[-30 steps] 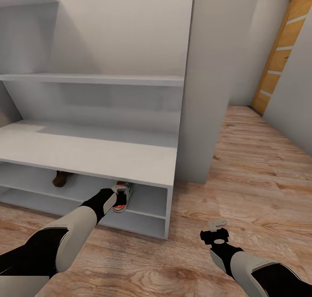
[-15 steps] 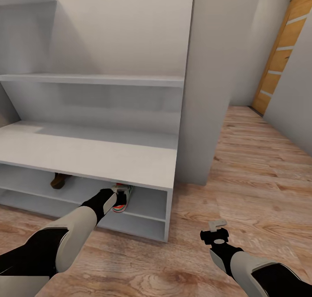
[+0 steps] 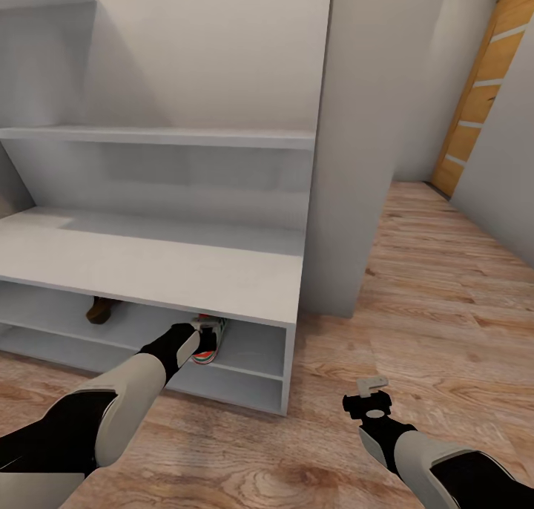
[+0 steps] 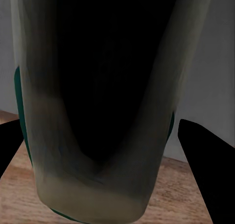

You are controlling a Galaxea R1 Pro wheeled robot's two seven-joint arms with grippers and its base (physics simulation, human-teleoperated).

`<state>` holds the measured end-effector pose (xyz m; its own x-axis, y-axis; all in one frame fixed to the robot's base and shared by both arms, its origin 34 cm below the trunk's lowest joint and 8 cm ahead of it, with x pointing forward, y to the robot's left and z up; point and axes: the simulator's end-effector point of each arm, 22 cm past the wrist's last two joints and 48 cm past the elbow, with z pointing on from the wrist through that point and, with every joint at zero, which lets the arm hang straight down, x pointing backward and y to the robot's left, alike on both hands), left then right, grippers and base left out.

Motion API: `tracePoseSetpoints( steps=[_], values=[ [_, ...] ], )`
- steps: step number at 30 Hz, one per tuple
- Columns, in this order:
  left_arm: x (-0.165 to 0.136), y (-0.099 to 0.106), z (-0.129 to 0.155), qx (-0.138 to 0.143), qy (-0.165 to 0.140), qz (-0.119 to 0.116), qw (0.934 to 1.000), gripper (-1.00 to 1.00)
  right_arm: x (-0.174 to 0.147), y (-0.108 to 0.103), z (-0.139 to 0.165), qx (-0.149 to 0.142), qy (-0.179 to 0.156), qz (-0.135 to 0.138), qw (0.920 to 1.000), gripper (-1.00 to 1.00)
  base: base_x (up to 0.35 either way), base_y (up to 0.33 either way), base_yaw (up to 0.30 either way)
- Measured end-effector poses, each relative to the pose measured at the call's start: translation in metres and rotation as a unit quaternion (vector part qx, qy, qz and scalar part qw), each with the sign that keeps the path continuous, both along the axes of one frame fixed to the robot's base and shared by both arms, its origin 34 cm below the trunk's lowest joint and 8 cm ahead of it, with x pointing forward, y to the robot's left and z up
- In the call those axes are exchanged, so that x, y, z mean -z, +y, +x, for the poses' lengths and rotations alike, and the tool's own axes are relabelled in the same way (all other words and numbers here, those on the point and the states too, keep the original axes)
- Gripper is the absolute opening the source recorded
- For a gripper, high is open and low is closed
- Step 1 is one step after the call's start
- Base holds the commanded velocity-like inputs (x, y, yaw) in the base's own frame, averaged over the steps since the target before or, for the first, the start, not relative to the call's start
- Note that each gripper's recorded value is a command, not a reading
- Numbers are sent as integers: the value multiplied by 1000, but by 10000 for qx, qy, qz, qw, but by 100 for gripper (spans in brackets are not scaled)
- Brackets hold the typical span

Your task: Pick up the two gym shoes and the two sandals from the corridor floor and place them onto the hallstand (shoe rack) in the corridor, making sure they are on the rack and not on the floor. Arrange them so the two gym shoes are next to each other and the two sandals are next to each other.

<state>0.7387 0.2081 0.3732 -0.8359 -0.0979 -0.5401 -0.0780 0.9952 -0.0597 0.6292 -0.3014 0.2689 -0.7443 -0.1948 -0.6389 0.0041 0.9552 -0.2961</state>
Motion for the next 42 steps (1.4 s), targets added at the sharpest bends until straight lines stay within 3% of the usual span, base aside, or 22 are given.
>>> tracePoseSetpoints(
  steps=[42],
  values=[
    [0, -1, 0, 7, -1, -23, 10000, -100, 0, 0, 0, 0, 1, 0, 10000, 100, 7, -6, 0]
  ],
)
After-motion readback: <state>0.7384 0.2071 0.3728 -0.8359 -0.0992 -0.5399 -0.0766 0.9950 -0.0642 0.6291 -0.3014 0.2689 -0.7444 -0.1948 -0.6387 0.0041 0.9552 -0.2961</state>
